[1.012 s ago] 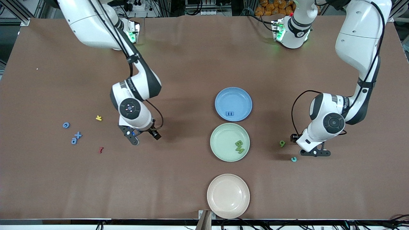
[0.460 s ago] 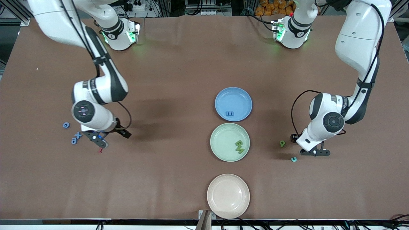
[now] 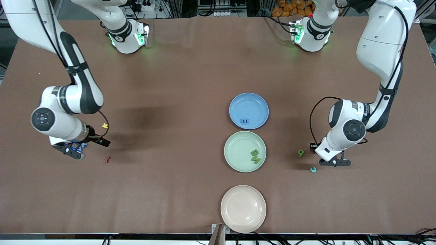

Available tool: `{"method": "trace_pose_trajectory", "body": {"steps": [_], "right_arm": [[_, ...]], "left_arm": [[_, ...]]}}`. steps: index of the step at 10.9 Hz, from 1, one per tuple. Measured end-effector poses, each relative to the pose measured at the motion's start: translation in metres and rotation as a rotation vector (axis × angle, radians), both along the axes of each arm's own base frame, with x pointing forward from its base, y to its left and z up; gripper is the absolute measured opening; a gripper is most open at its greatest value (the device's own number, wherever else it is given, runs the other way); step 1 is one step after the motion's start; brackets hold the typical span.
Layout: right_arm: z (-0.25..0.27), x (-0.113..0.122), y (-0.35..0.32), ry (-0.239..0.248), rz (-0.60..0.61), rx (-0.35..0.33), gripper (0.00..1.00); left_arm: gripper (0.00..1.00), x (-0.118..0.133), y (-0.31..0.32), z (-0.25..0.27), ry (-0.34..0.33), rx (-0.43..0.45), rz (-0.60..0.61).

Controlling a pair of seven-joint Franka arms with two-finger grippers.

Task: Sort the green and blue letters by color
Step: 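Grasp the green n with the left gripper while the right gripper reaches e, then place the green n into the green plate with the left gripper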

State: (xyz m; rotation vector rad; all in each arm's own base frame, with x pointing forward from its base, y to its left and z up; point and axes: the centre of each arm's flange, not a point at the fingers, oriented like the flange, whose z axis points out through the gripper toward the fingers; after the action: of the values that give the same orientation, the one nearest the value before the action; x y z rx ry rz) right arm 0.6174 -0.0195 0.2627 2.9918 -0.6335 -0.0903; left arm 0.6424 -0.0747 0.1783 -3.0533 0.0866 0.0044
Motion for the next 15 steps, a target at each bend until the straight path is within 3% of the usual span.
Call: {"method": "trace_pose_trajectory", "body": {"steps": [4,8,12,15], "right_arm": [[0.001,0.001,-0.06,-0.058,0.204,0.009,1.0],[-0.02,-0.004,-0.108,-0.104,0.365,0.0,1.0],[-0.059,-0.001,-0.115,-0.157,0.393,-0.009,1.0],[-0.068,0.002,-0.121,-0.163,0.47,-0.016,1.0]], "left_arm": [[0.29,0.0,0.0,0.001,-0.015,-0.006,0.028],[0.27,0.001,-0.004,0.003,-0.037,-0.015,0.058],[0.27,0.003,-0.078,0.043,-0.096,-0.097,0.108],[0.27,-0.005,-0.152,0.077,-0.12,-0.11,0.218]]}}
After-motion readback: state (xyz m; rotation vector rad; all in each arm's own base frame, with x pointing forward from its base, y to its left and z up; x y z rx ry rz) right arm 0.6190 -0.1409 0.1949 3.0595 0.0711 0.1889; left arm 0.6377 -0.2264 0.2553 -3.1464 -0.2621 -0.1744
